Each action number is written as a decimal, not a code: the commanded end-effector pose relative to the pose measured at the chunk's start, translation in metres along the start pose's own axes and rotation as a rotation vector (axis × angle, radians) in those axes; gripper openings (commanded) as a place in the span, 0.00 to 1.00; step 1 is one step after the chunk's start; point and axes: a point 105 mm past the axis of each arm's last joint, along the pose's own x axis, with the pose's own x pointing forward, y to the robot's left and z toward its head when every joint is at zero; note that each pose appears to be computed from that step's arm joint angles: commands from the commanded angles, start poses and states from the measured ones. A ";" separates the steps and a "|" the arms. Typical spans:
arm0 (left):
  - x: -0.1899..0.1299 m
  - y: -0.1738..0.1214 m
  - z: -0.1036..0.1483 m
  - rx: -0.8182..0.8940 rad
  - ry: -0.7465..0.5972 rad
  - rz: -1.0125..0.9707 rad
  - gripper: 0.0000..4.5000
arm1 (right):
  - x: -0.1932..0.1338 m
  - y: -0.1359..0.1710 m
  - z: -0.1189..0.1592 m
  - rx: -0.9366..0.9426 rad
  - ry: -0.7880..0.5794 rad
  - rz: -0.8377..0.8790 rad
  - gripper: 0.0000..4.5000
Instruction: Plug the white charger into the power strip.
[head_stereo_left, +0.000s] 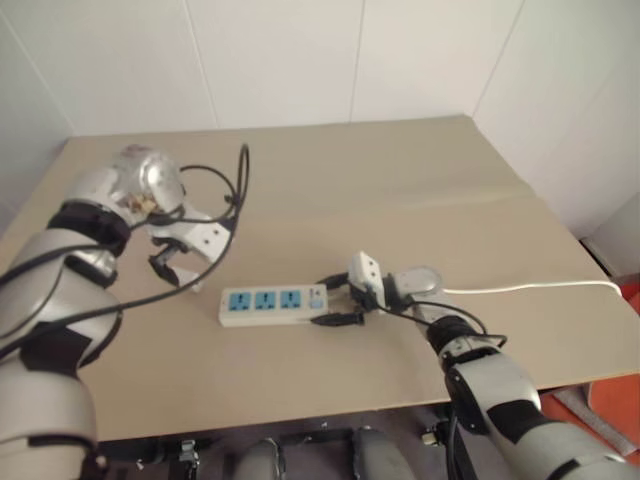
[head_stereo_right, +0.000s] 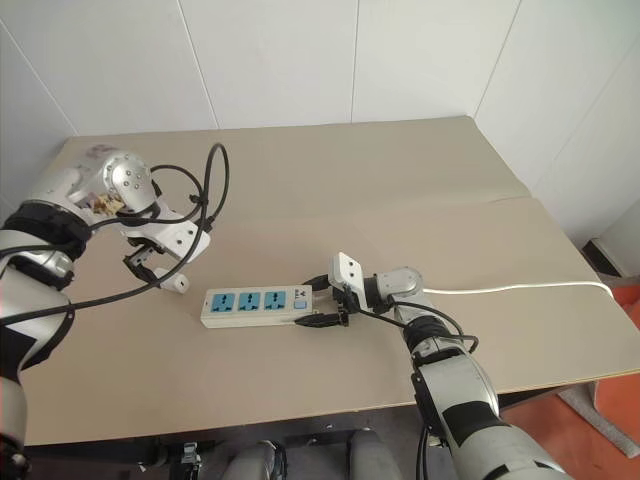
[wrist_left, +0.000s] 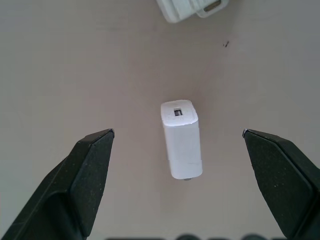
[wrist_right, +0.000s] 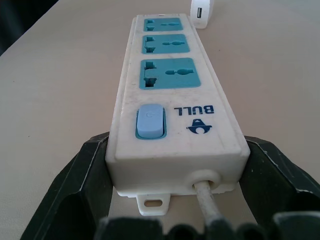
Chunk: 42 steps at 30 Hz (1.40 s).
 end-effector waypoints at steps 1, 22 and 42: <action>0.001 -0.002 -0.002 -0.001 -0.003 0.005 1.00 | -0.002 0.009 -0.021 0.042 0.093 0.019 0.76; 0.037 0.002 -0.006 -0.012 0.071 0.027 1.00 | 0.001 0.008 -0.022 0.042 0.109 0.011 0.76; 0.049 -0.001 -0.007 -0.006 0.091 0.005 0.63 | 0.001 0.007 -0.024 0.040 0.130 0.007 0.76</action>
